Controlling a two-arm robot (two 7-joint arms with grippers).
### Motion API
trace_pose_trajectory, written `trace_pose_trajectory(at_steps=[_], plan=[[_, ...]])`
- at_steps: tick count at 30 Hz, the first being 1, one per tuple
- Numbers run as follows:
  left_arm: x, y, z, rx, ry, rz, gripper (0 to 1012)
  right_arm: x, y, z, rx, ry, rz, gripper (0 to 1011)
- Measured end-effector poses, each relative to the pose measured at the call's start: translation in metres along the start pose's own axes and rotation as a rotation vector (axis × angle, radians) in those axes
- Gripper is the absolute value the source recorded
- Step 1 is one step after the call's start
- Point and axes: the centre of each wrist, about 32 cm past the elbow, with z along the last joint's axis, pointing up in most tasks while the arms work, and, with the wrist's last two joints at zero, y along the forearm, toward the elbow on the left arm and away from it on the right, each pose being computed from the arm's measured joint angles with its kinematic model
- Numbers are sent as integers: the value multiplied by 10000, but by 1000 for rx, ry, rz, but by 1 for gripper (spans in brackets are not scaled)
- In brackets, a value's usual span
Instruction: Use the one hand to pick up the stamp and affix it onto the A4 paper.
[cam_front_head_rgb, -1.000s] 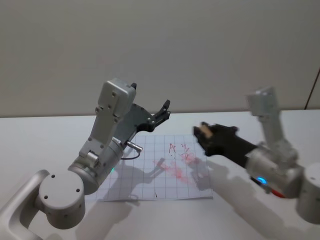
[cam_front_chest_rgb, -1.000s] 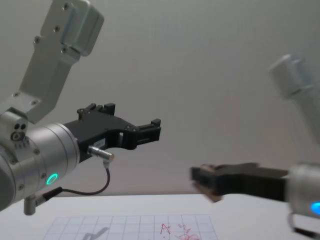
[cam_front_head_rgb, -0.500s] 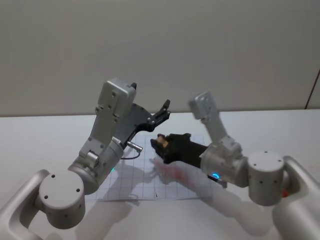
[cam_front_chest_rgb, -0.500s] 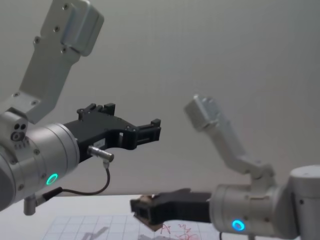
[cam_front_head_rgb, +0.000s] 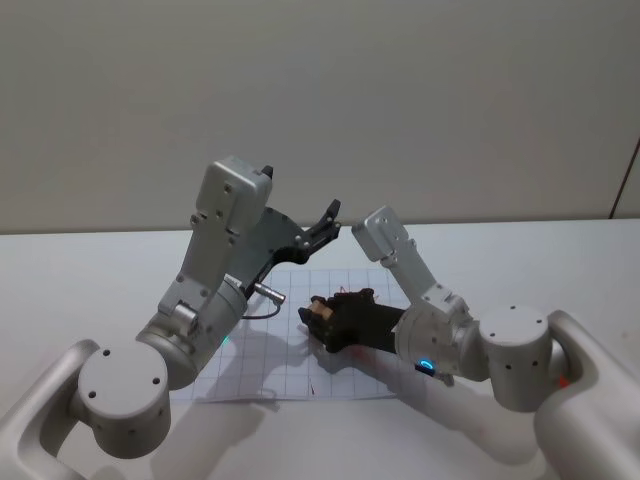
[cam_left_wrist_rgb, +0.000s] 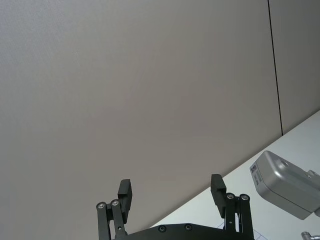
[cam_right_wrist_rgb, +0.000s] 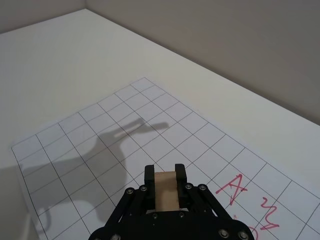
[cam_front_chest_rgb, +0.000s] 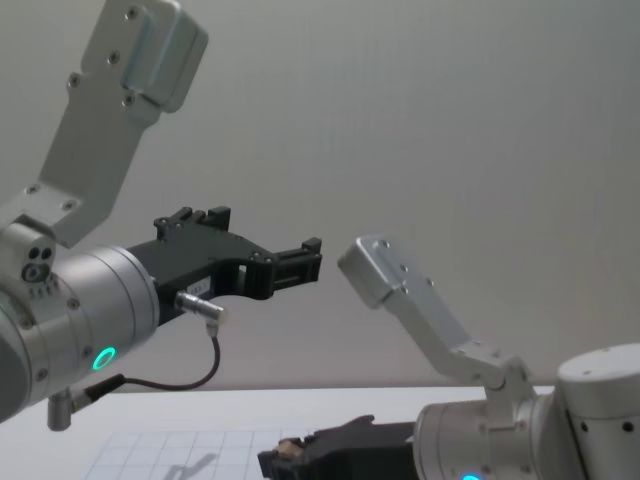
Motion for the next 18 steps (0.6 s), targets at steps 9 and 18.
trace_pose_trajectory(at_steps=[9, 18], plan=[[0, 0, 0, 0, 0, 0, 1001, 20, -24, -40, -32, 0, 2, 218], [0, 0, 0, 0, 0, 0, 1001, 12, -57, -71, -57, 27, 16, 218]])
